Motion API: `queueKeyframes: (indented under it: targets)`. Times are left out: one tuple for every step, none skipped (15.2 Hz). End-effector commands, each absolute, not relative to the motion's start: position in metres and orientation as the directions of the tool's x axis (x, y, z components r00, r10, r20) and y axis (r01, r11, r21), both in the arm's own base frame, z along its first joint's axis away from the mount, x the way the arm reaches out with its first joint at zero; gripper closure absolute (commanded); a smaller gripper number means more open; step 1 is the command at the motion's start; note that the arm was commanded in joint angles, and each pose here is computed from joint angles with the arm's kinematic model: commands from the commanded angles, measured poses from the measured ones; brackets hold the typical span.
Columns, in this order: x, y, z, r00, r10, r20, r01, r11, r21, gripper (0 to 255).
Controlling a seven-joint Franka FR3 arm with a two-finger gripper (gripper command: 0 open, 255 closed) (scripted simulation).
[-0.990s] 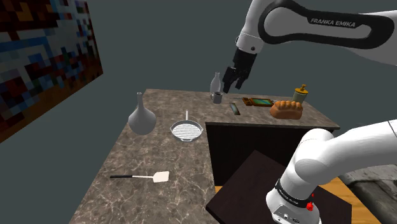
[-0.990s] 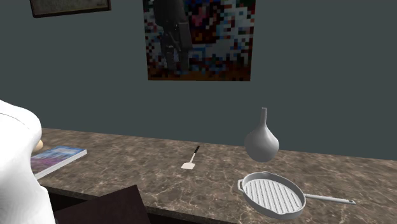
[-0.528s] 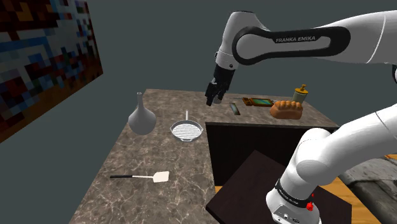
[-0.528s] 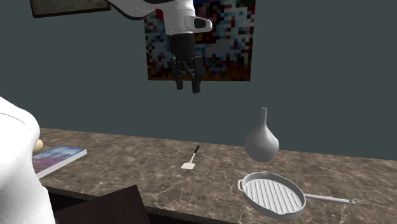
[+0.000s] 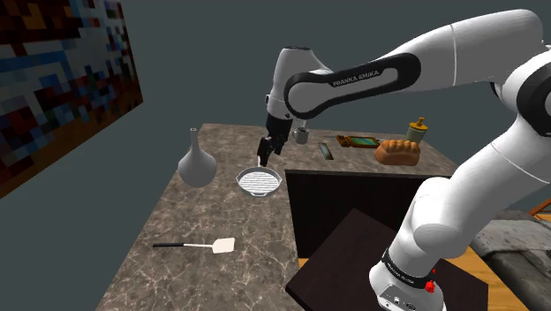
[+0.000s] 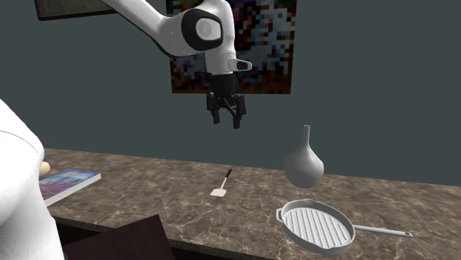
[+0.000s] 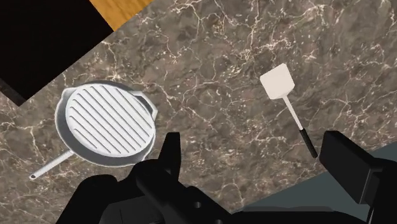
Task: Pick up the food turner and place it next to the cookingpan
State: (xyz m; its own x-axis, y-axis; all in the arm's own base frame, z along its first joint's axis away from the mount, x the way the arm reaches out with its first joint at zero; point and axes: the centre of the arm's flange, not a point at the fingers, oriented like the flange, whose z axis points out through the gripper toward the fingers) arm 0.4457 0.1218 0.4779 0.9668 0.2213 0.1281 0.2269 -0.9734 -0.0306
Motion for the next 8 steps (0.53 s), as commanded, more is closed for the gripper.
queueKeyframes:
  targets:
    - [0.458,0.132,0.458,0.958,0.257,0.126,0.263,-0.965,-0.028,0]
    - [0.465,0.139,0.449,0.954,0.275,0.124,0.28,-0.96,-0.026,0]
    - [0.471,0.147,0.44,0.949,0.292,0.122,0.297,-0.955,-0.025,0]
    - [0.478,0.154,0.431,0.943,0.309,0.12,0.314,-0.949,-0.023,0]
    - [0.484,0.161,0.421,0.938,0.326,0.118,0.331,-0.943,-0.022,0]
    - [0.49,0.168,0.412,0.932,0.343,0.117,0.348,-0.937,-0.021,0]
    - [0.496,0.176,0.403,0.926,0.36,0.115,0.364,-0.931,-0.019,0]
    - [0.502,0.183,0.393,0.919,0.377,0.113,0.381,-0.924,-0.018,0]
